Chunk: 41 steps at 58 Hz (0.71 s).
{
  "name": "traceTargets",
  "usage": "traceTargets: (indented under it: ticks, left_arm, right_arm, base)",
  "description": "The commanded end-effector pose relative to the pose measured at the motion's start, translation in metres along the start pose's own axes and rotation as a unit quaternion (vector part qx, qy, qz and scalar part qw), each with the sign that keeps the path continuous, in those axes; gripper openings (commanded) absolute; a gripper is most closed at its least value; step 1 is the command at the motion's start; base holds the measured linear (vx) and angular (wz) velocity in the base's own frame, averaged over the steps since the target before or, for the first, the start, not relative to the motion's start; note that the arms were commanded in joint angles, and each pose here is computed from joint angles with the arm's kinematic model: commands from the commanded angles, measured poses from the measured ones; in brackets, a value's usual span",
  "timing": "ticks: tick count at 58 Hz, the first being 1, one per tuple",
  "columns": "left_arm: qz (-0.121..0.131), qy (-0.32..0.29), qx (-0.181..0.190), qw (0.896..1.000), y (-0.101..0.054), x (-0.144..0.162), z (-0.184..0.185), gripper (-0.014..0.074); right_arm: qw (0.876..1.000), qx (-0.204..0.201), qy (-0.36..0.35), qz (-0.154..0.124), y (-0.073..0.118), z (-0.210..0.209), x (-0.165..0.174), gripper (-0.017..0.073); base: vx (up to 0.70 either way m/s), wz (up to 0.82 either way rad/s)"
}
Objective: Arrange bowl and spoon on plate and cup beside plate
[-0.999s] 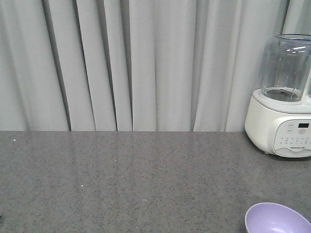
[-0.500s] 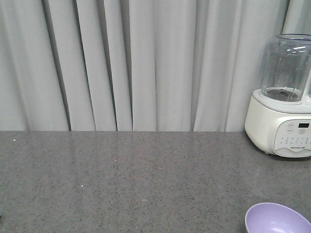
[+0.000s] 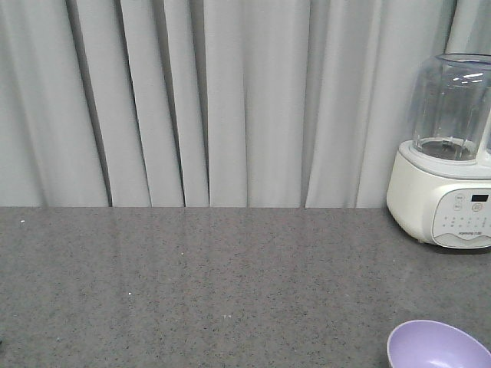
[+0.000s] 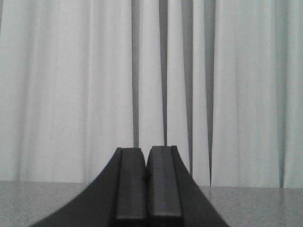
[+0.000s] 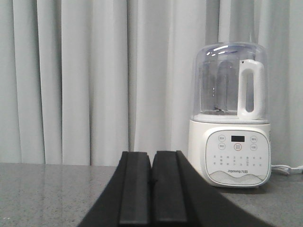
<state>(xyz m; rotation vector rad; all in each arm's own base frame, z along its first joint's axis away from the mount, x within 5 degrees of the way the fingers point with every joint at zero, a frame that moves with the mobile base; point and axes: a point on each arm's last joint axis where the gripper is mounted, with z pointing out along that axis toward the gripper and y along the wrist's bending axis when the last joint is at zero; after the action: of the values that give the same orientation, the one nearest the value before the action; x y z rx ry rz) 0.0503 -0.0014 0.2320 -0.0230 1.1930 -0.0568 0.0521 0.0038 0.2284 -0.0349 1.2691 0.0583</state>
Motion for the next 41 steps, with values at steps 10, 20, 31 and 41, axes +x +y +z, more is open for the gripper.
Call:
traceTargets:
  ticks: [10, 20, 31, 41]
  left_arm:
    - [0.026, -0.073, 0.001, 0.997, -0.005, -0.102, 0.018, 0.0092]
    - [0.106, 0.055, -0.016, 0.993, -0.003, -0.126, 0.053, 0.0245]
    - [0.101, 0.197, -0.022, 0.975, 0.002, -0.093, 0.081, 0.0438]
    - [0.099, 0.255, -0.022, 0.962, 0.004, -0.075, 0.092, 0.0526]
  right_arm:
    - [0.999, 0.010, -0.018, -0.027, -0.001, 0.023, -0.101, -0.0009]
    - [0.999, 0.012, 0.039, -0.026, -0.002, 0.059, -0.122, -0.0002]
    - [0.990, 0.013, 0.138, -0.022, -0.003, 0.090, -0.094, 0.0057]
    - [0.984, 0.013, 0.175, -0.021, -0.004, 0.103, -0.081, 0.0211]
  base:
    - [0.00, 0.00]
    - [0.00, 0.00]
    - [0.00, 0.00]
    - [0.00, 0.00]
